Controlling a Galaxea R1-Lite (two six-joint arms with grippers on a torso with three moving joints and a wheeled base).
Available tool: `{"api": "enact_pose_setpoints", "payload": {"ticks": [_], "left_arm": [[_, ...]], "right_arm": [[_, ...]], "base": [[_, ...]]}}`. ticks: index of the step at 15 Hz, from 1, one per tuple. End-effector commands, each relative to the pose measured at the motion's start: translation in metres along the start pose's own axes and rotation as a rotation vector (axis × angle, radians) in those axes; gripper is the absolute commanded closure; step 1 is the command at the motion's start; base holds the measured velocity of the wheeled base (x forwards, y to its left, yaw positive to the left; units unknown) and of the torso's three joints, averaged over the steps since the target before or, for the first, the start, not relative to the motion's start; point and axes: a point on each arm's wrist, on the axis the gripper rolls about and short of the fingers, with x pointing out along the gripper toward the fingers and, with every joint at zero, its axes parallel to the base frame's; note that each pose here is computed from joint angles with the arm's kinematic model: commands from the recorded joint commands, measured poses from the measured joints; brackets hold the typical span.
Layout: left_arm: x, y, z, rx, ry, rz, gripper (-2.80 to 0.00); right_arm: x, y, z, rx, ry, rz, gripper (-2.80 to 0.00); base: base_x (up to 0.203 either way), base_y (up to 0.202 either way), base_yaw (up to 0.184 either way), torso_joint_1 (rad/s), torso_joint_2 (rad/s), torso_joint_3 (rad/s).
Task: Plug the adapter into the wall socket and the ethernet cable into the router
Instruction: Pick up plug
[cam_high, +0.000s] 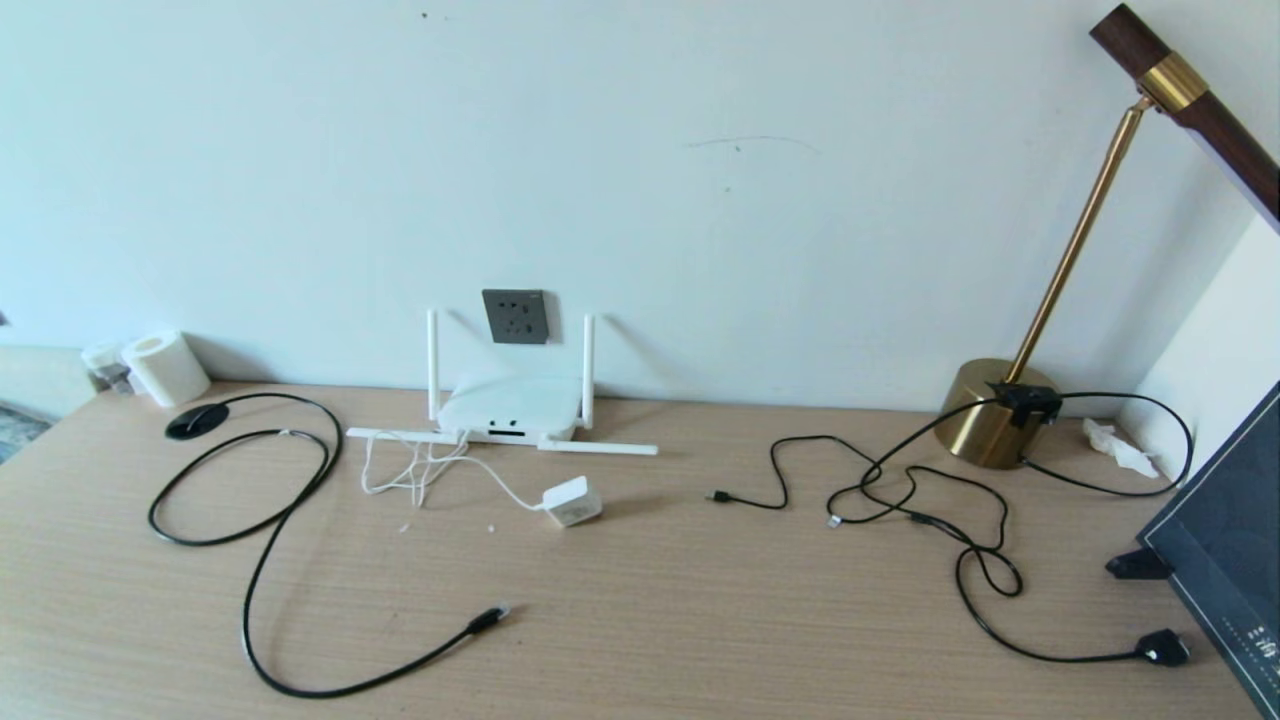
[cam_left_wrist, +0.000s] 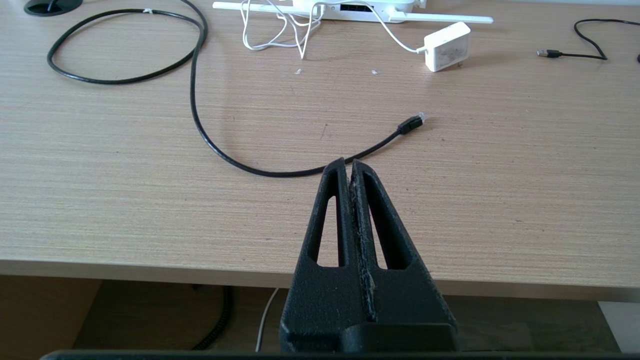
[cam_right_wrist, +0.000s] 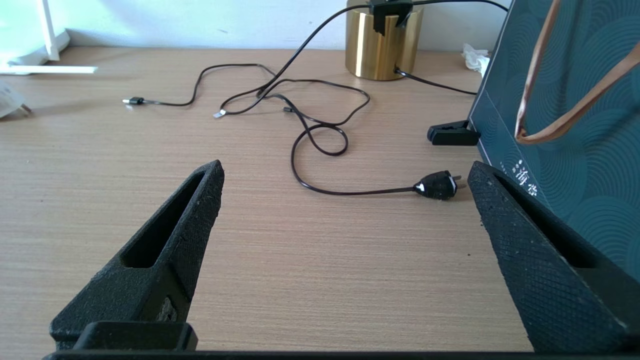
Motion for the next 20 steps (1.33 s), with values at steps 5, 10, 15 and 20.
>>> {"api": "enact_pose_setpoints", "payload": {"ticks": [5,10,15,20], "left_arm": [[0.000,0.000,0.000,-0.001,0.001,0.000,0.00],[0.000,0.000,0.000,0.002,0.004,0.003,0.00],[-0.004,-0.001,0.011,0.125,-0.028,-0.034,0.00],[0.013,-0.008,0.127,0.157,0.021,-0.198,0.00]], "right_arm": [[0.000,0.000,0.000,0.000,0.000,0.000,-2.80],[0.000,0.000,0.000,0.000,0.001,0.000,-2.80],[0.000,0.000,0.000,0.000,0.001,0.000,-2.80],[0.000,0.000,0.000,0.000,0.001,0.000,-2.80]], "base": [[0.000,0.000,0.000,0.000,0.00,0.000],[0.000,0.000,0.000,0.000,0.00,0.000],[0.000,0.000,0.000,0.000,0.00,0.000],[0.000,0.000,0.000,0.000,0.00,0.000]]}}
